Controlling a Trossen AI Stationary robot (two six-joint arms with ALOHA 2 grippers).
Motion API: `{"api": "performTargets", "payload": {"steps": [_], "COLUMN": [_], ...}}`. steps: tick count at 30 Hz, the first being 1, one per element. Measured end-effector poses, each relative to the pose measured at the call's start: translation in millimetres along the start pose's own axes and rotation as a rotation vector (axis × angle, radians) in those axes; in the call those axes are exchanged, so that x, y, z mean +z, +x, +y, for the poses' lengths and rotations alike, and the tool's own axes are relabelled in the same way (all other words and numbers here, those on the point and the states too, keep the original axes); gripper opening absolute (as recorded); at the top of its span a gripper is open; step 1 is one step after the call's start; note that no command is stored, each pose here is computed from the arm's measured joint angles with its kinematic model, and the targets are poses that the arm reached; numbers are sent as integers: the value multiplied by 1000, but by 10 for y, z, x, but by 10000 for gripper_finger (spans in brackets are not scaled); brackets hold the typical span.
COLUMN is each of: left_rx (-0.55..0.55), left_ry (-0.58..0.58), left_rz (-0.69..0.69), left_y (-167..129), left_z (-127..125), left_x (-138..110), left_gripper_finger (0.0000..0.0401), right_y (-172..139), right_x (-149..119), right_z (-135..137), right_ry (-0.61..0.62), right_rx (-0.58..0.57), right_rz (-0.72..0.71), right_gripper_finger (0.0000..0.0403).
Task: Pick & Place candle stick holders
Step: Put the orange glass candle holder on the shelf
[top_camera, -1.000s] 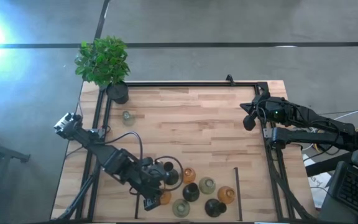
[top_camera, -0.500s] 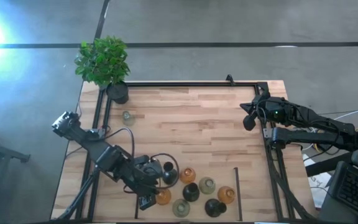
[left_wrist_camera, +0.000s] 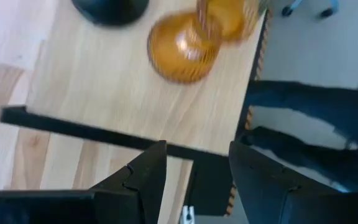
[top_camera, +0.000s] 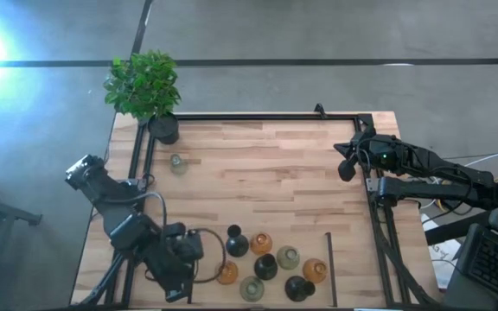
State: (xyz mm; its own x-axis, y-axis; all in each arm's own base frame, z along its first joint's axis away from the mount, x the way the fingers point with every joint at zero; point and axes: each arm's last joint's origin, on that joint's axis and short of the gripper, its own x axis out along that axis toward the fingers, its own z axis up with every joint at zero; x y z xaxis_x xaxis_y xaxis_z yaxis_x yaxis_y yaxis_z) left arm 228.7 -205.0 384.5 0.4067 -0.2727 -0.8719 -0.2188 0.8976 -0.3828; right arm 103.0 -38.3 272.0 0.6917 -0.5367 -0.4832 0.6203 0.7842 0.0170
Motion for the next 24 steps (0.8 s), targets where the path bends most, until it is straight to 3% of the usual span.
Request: {"api": "performTargets", "payload": {"steps": [7, 24], "left_rx": [-11, -52], "left_ry": [25, -28], "left_rz": [-7, -149], "left_y": [285, 633], "left_z": [-45, 33], "left_x": [-109, 47], "left_gripper_finger": [177, 177], "right_y": [0, 0], "right_x": [1, 0], "right_z": [0, 1], "right_ry": [0, -1], "right_rx": [0, 0], "right_rz": [0, 0], "right_gripper_finger": [8, 8]}}
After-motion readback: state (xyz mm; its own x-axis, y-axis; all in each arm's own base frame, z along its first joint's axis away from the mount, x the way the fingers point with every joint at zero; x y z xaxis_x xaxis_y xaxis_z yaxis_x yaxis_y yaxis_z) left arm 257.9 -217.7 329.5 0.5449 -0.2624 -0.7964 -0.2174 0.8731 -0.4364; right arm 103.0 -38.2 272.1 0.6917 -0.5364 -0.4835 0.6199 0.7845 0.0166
